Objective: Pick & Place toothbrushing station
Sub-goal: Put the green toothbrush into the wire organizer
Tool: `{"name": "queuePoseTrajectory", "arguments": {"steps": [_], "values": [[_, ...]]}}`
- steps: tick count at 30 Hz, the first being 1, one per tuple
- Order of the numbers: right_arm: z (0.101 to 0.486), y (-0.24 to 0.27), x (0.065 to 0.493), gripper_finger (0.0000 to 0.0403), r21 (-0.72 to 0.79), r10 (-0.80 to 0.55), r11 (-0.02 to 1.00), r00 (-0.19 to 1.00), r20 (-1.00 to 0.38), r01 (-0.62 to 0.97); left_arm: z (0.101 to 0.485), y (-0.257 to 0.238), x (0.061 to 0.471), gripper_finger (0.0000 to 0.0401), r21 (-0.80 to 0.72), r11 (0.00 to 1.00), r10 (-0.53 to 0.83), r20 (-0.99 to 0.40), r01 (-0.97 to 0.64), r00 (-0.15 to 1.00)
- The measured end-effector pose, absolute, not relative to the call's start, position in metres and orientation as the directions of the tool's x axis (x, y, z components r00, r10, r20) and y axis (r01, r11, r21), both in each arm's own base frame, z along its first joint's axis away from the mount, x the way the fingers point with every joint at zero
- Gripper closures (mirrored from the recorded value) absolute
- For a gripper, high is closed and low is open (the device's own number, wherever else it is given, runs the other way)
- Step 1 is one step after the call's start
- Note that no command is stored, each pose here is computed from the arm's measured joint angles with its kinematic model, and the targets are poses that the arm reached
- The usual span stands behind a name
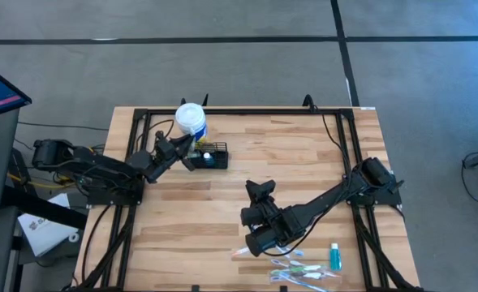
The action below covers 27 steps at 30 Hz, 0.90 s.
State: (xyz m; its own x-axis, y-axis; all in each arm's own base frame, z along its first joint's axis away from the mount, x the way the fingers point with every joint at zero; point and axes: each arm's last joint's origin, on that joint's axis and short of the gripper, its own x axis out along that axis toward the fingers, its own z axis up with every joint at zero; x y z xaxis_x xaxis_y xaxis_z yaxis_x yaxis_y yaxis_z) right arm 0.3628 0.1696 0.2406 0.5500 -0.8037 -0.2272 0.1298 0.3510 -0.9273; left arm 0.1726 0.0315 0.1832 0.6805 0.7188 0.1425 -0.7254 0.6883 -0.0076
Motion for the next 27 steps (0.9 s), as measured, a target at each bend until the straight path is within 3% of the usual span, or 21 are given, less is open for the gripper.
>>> {"name": "queuePoseTrajectory", "arguments": {"steps": [27], "values": [[0.2399,0.1701,0.3628,0.0321,-0.921,-0.793,0.372,0.555,-0.251,0.115,0.1863,0.0314,0.1719,0.0366,0.027,0.682,0.718,0.166,-0.731,0.676]]}}
